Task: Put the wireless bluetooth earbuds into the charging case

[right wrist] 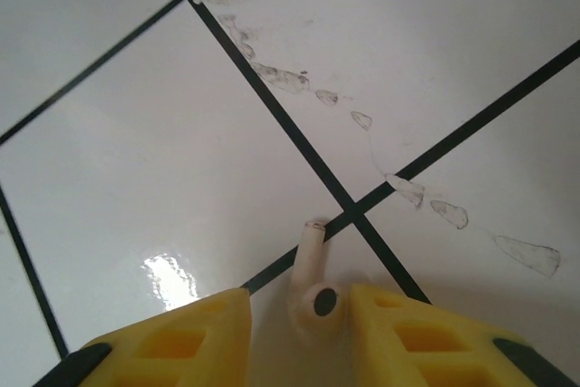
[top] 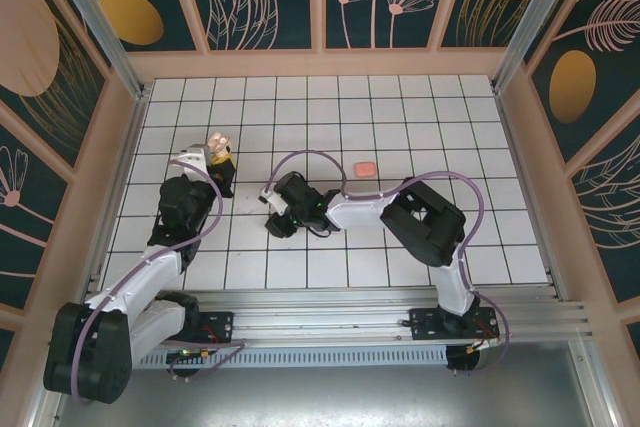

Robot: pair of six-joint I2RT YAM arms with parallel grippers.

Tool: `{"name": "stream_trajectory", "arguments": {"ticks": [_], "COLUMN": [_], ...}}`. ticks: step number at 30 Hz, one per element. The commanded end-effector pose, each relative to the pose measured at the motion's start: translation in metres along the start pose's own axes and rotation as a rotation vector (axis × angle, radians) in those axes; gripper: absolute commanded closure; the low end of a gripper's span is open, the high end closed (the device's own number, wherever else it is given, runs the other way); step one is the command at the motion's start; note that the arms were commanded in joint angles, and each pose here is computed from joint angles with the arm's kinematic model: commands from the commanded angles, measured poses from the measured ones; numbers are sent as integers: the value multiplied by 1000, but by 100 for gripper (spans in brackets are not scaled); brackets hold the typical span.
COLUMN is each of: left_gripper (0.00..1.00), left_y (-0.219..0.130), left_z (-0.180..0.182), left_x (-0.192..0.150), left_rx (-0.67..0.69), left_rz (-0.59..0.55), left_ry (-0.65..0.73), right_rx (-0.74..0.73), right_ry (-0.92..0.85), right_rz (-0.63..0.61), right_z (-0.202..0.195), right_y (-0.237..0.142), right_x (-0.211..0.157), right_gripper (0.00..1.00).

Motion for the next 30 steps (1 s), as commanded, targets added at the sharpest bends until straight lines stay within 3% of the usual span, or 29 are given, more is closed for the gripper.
{"name": "stream_trajectory", "arguments": {"ticks": [1, 13, 30], "left_gripper": [97, 97, 97], "left_y": [-2, 0, 1], "left_z": [2, -2, -8], "left_x": [7, 7, 8], "left_rx": [8, -11, -52], "left_rz": [-30, -21, -13], "left_ry": [23, 45, 66], "right_rx": [-25, 55, 207], "right_ry": [-51, -224, -523], "right_rz": [16, 120, 161], "right_z": [-3, -5, -21], "right_y": [6, -15, -100], "right_x": [-1, -35, -73], "right_gripper": [70, 84, 85]}}
Point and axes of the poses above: each hand's point on the last joint's axis, 136 mm out from that joint toward the fingers, its own y axis out along the fingers, its own z axis along the line the jaws close on, x = y × z, the point moved 2 cm from there along -y, back along the fingers, and after that the axes turned 1 degree about -y, right-handed, at the moved point
